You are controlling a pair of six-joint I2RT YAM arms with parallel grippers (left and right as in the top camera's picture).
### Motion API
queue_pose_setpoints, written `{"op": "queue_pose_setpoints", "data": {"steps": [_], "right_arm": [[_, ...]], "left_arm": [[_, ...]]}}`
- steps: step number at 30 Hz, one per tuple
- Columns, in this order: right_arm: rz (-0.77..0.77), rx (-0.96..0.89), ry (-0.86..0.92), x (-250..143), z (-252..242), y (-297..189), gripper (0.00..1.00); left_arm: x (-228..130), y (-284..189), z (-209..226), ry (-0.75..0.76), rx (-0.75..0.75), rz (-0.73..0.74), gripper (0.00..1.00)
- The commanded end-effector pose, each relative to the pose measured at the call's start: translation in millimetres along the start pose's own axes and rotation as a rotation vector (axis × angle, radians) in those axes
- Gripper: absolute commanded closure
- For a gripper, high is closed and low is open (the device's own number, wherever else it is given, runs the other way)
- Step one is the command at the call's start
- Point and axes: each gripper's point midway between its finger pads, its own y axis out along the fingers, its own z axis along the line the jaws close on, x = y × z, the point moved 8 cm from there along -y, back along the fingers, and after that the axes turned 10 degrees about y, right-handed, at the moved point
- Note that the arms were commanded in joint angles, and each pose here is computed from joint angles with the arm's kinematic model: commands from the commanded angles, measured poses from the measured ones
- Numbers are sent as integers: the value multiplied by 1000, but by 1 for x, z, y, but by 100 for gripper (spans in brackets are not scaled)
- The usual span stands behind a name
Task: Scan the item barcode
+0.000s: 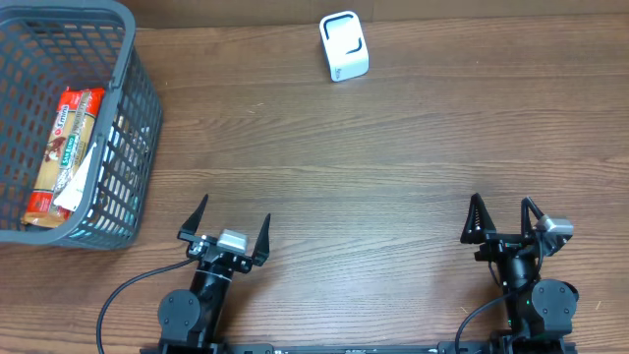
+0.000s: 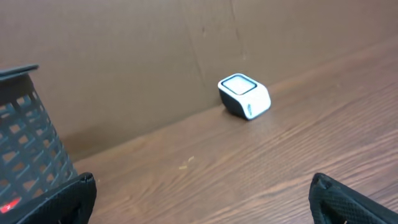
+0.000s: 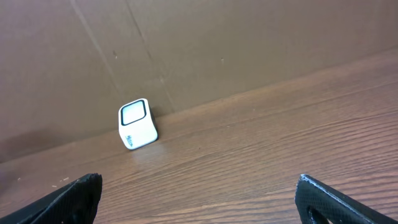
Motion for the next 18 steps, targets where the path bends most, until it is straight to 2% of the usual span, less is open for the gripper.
{"op": "queue_pose_setpoints", "data": {"steps": [1, 6, 10, 15, 18], "right_arm": [[-8, 3, -5, -1, 0, 0, 0], [-8, 3, -5, -1, 0, 0, 0], [-8, 3, -5, -1, 0, 0, 0], [-8, 3, -5, -1, 0, 0, 0], [-8, 3, -5, -1, 0, 0, 0]], "left_arm": [[30, -6, 16, -47, 55, -69, 0], [72, -10, 44, -47, 135, -43, 0], [110, 0, 67, -19, 133, 26, 0], [165, 37, 107, 33, 90, 213, 0], [189, 62, 135, 11, 68, 335, 0]]}}
